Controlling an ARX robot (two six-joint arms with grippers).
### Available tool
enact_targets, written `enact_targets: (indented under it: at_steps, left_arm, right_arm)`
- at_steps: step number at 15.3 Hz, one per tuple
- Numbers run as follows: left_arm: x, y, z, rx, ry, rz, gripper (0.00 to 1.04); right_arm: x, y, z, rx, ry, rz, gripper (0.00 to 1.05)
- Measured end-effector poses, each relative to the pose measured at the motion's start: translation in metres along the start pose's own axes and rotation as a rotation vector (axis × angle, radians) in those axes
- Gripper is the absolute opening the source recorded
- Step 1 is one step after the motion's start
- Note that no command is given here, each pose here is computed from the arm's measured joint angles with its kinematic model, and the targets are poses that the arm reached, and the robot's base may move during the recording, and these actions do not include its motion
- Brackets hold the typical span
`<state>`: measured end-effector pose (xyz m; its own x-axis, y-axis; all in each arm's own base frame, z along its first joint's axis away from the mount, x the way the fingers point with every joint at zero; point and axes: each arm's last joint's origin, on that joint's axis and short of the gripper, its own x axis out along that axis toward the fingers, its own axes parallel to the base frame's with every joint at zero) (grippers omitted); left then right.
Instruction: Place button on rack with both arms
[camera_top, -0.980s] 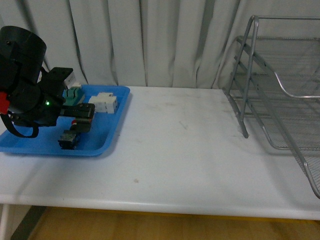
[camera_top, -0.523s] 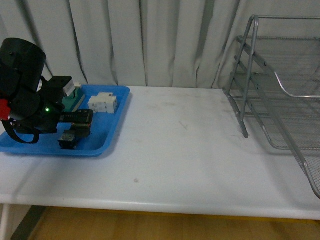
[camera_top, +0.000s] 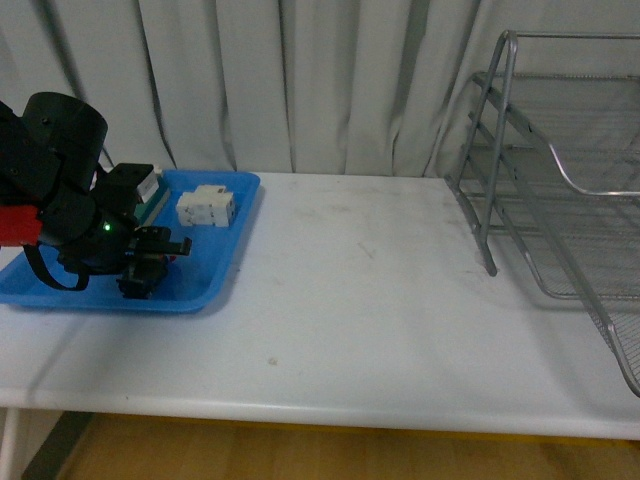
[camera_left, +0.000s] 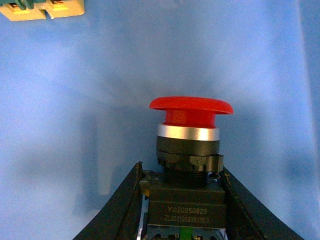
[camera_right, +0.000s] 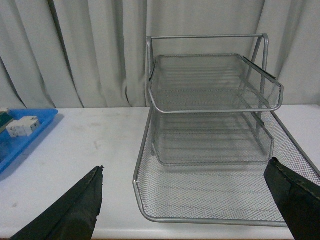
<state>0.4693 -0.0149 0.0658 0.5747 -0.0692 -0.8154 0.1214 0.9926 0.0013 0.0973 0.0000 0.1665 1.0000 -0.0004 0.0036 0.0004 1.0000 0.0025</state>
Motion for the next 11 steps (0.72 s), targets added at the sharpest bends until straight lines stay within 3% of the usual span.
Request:
enact_targets:
  at_steps: [7,10,11]
  left_arm:
    - [-0.013,0.0,0.004,0.005,-0.033,-0.02,0.37]
    - [-0.097,0.0,0.025,0.009,-0.234,-0.036,0.37]
    - [-0.13,-0.003,0.021,-0.001,-0.296,-0.039,0.37]
  right_arm:
    - [0.0,0.0,0.0,0.0,0.0,0.0,0.98]
    - [0.0,0.0,0.0,0.0,0.0,0.0,0.98]
    - [0.0,0.0,0.0,0.0,0.0,0.0,0.98]
